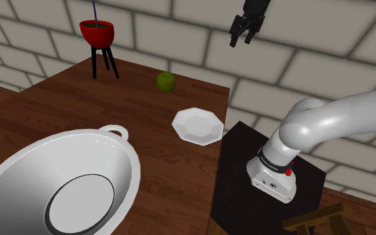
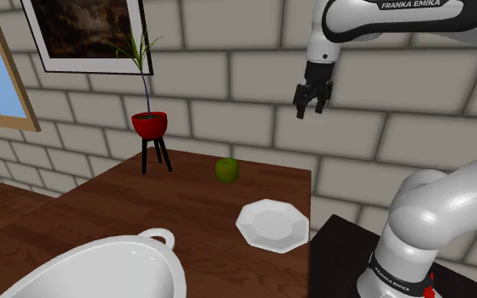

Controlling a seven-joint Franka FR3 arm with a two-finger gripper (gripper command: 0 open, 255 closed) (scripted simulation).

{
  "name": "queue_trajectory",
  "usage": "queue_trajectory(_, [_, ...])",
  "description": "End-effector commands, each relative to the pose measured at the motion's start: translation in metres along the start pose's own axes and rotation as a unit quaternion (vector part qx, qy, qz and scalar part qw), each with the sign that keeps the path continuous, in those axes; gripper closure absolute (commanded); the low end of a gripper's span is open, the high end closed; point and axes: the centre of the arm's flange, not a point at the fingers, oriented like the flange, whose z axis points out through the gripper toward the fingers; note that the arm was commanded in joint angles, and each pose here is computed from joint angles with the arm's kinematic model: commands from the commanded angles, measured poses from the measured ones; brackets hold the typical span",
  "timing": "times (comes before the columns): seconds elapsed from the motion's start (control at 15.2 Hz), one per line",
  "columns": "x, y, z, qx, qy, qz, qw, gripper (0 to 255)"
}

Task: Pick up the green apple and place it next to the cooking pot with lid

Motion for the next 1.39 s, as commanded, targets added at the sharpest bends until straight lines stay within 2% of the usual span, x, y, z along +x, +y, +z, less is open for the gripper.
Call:
queue_trajectory(0.0, [0.000,0.000,0.000,0.000,0.000,0.000,1.0000,0])
queue_trajectory(0.13, [0.014,-0.018,0.014,0.003,-0.007,0.044,0.9990,0])
queue_trajectory(0.33, [0.038,-0.043,0.034,0.009,-0.017,0.111,0.9937,0])
queue_trajectory(0.46, [0.055,-0.057,0.048,0.012,-0.023,0.154,0.9877,0])
queue_trajectory(0.66, [0.083,-0.077,0.069,0.017,-0.033,0.220,0.9749,0])
queue_trajectory(0.79, [0.103,-0.088,0.083,0.020,-0.039,0.263,0.9639,0])
queue_trajectory(0.99, [0.133,-0.101,0.105,0.025,-0.049,0.326,0.9437,0])
queue_trajectory(1.12, [0.154,-0.107,0.120,0.029,-0.055,0.368,0.9279,0])
queue_trajectory(1.32, [0.187,-0.114,0.142,0.033,-0.064,0.428,0.9007,0])
